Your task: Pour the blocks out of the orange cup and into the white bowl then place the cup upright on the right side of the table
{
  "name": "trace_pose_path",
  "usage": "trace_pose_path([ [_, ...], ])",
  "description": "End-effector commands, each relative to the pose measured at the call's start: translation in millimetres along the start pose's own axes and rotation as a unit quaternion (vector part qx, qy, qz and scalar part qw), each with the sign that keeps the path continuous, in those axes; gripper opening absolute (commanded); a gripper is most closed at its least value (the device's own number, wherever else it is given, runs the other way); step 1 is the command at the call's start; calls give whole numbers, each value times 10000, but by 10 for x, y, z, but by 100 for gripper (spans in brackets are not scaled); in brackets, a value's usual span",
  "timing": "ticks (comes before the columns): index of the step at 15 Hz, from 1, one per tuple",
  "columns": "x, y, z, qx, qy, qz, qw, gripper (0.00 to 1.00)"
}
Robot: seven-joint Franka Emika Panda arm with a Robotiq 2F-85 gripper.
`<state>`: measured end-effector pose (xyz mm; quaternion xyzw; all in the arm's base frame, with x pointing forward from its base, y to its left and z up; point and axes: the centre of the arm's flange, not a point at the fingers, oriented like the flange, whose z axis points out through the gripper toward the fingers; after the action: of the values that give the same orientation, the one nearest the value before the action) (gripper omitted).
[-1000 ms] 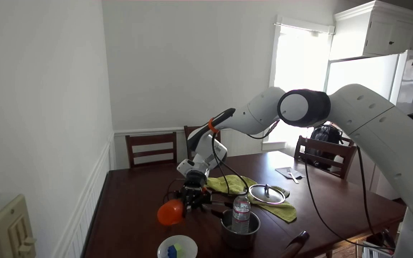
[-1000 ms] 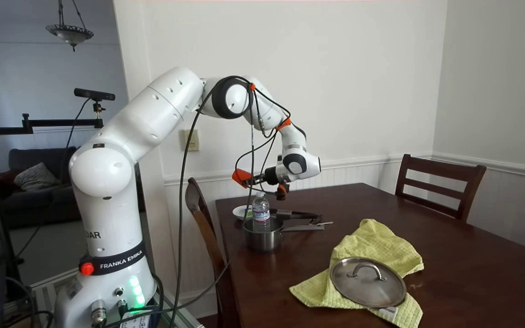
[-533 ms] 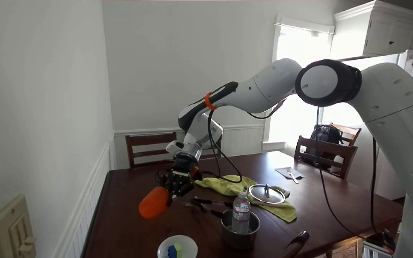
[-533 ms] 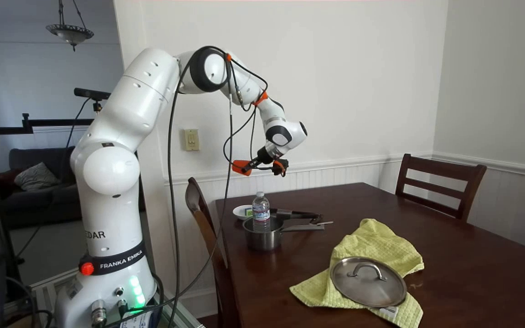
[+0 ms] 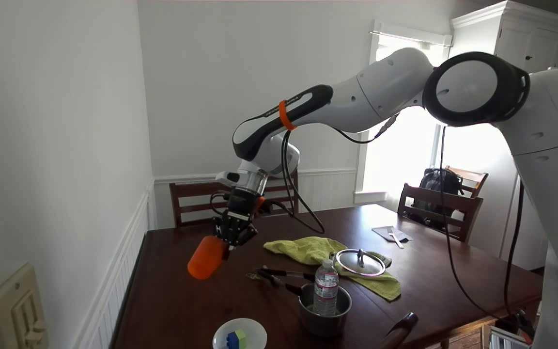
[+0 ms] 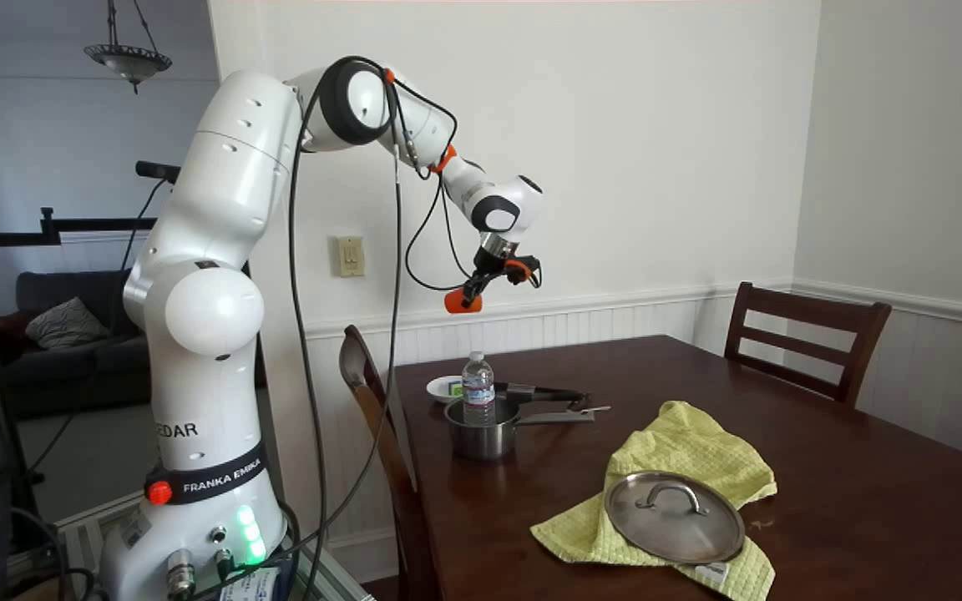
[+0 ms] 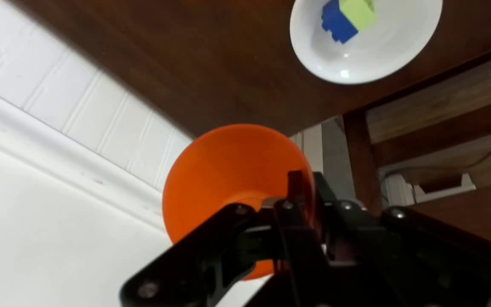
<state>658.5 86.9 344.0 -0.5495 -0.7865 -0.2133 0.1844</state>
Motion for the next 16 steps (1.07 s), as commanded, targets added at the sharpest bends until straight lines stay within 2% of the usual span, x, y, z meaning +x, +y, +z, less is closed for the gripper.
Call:
trace_pose_path([
  [1, -164, -318, -340, -350, -912, 236, 9949, 2],
  [4, -400, -724, -654, -829, -1430, 625, 9843, 2],
  [8, -561, -1385, -948, -1410, -1959, 1309, 9616, 2],
  [12, -595, -1856, -1060, -1919, -2406, 2082, 9284, 2],
  [15, -664, -1955, -1091, -2133, -2822, 2604, 8984, 2],
  [16, -815, -1775, -1059, -2032, -2524, 2272, 9184, 8],
])
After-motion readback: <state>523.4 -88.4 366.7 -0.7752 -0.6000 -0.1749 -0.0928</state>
